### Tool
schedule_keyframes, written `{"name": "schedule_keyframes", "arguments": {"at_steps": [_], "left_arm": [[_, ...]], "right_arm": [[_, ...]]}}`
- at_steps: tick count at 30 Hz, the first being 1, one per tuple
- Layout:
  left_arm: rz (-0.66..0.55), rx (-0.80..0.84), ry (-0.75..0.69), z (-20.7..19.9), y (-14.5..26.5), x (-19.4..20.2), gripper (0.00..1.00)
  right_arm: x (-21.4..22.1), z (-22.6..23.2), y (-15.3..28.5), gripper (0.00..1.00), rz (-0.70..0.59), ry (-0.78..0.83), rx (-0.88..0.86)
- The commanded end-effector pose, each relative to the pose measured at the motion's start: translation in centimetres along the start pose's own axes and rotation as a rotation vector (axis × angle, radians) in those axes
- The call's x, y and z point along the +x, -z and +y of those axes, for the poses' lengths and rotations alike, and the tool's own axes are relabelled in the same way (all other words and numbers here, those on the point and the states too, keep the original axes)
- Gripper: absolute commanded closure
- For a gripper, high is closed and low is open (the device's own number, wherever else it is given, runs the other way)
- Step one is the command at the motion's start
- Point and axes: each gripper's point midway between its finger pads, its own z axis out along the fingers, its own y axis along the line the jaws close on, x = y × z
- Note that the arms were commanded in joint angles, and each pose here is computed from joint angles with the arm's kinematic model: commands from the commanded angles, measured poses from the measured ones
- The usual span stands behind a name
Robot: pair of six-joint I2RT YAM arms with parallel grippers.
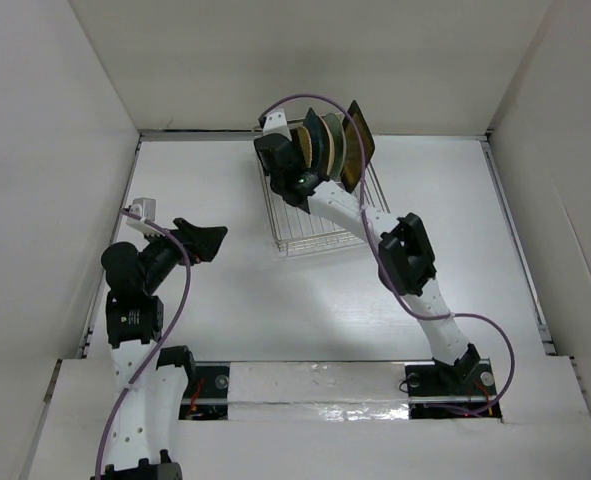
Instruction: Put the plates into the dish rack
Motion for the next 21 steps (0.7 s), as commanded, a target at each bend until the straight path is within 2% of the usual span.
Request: {"name": "schedule_keyframes", "arguments": {"at_steps": [1,2,4,6,8,9,12,13,14,15,16,17,18,19,20,21], "left_arm": [[-0.016,0.009,-0.031,-0.1,-0.1,-0.4,0.01],[-0.018,0.001,-0.031,0.0,-0.1,-0.4,0.01],[-0.021,-0.006,-0.032,0.1,-0.1,-0.5,0.01],[-0.022,-0.012,-0.030,0.2,-0.2,-0.5,0.01],[-0.019,-0.011,-0.027,0.3,-0.3,-0.5,0.01],[-0.017,-0.010,-0.026,0.3,-0.3,-0.5,0.01],[-0.011,0.006,-0.028,0.0,-0.5,-0.7,0.01],[-0.009,0.012,-0.029,-0.2,-0.5,-0.7,0.01],[-0.018,0.021,-0.034,-0.7,-0.3,-1.3,0.01],[-0.030,0.027,-0.033,-1.1,-0.2,-1.7,0.01],[-0.047,0.042,-0.032,-1.7,0.0,-2.2,0.01],[-0.084,0.085,-0.053,-3.1,0.4,-3.4,0.01],[-0.102,0.106,-0.039,-3.9,0.6,-4.0,0.01],[-0.119,0.125,-0.044,-4.7,0.9,-4.6,0.01],[-0.155,0.153,-0.069,-6.0,1.4,-5.9,0.01],[-0.169,0.164,-0.068,-6.7,1.7,-6.4,0.01]], "right_arm": [[-7.2,-0.9,3.1,0.36,-0.132,-0.157,-0.039],[-8.9,-1.6,4.2,0.30,-0.152,-0.180,-0.054],[-10.0,-2.1,5.4,0.25,-0.163,-0.202,-0.083],[-13.0,-3.7,7.9,0.24,-0.206,-0.243,-0.111],[-12.9,-4.5,9.3,0.22,-0.199,-0.249,-0.132],[-15.5,-6.1,11.7,0.22,-0.251,-0.298,-0.161],[-13.8,-7.2,14.2,0.21,-0.231,-0.317,-0.209],[-15.9,-9.3,16.9,0.21,-0.288,-0.368,-0.227],[-15.5,-10.0,18.0,0.22,-0.287,-0.380,-0.243],[-12.7,-9.6,18.4,0.30,-0.254,-0.385,-0.273],[-14.5,-12.0,21.6,0.38,-0.324,-0.449,-0.301],[-13.9,-12.7,22.9,0.52,-0.336,-0.475,-0.322],[-9.8,-12.1,23.2,0.88,-0.276,-0.478,-0.355],[-9.5,-12.9,24.5,0.99,-0.298,-0.514,-0.377],[-10.5,-15.3,27.5,1.00,-0.360,-0.572,-0.397],[-7.2,-15.1,27.7,1.00,-0.318,-0.579,-0.409]]}}
